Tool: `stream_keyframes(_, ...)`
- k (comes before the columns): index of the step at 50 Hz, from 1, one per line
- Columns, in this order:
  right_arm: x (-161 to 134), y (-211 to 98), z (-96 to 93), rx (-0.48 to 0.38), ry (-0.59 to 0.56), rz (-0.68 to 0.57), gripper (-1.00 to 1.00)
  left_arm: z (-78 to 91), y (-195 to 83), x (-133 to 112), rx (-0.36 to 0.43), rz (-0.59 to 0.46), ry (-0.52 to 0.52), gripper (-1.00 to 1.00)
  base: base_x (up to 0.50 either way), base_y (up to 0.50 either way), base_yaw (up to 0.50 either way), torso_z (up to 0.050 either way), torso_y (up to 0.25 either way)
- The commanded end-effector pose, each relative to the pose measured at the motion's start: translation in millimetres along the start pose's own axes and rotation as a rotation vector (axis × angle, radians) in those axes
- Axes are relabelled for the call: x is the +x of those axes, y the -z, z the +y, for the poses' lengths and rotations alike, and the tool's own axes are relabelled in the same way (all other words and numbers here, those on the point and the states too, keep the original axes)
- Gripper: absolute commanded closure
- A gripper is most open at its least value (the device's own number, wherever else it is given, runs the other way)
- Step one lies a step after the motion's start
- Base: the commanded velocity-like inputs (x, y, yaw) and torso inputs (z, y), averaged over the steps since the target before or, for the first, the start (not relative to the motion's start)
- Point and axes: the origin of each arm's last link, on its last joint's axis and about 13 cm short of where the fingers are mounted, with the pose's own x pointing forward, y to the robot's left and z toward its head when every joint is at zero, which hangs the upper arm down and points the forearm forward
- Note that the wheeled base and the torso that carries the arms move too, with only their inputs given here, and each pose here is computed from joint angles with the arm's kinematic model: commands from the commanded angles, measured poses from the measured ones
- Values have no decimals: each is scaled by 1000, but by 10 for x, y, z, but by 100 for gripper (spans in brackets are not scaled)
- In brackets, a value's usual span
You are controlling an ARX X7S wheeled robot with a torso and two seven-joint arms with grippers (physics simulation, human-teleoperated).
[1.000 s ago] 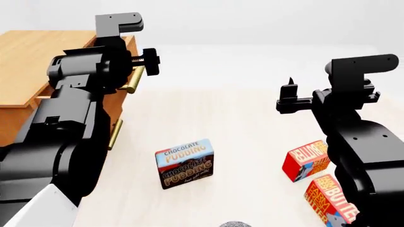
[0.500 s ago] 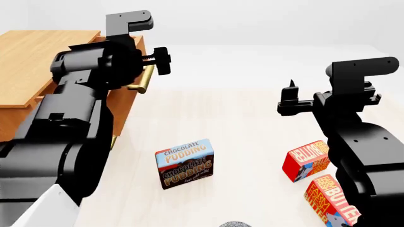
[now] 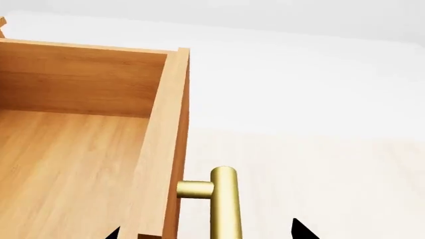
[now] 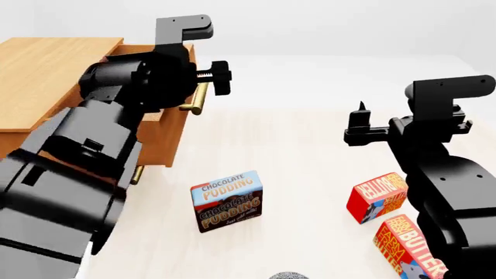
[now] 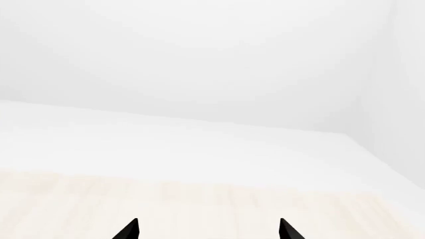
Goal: Put the bowl in the top drawer of the cabinet.
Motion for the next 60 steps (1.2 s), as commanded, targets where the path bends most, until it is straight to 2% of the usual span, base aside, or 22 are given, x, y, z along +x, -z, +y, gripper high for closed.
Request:
stream_keyframes(1,-25,20,-13,5,-2,1,-100,-222,97,-10,-89,57,117,-100,0,0,0,0,0)
stream_keyframes(26,-69,80,-70,18,5,8,-100,-623,264,-143,-84,102,260,-100,0,0,1,0,0)
stream_keyframes(36,-67,88,-70,16,5,15,-100,-686,321,-230,-89,102,281,-100,0,0,3,0,0)
stream_keyframes(41,-62,86,-68,14,3,17,-100,-732,309,-344,-103,92,318,-100,0,0,3,0,0)
stream_keyframes(46,-62,77,-67,11,3,19,-100,-788,298,-542,-127,85,416,-100,0,0,1,0,0)
stream_keyframes(56,-67,70,-61,7,-2,18,-100,-844,257,-912,-136,65,545,-100,0,0,1,0,0)
stream_keyframes(60,-77,76,-73,7,0,19,-100,-847,245,-1000,-140,48,567,-100,0,0,0,0,0)
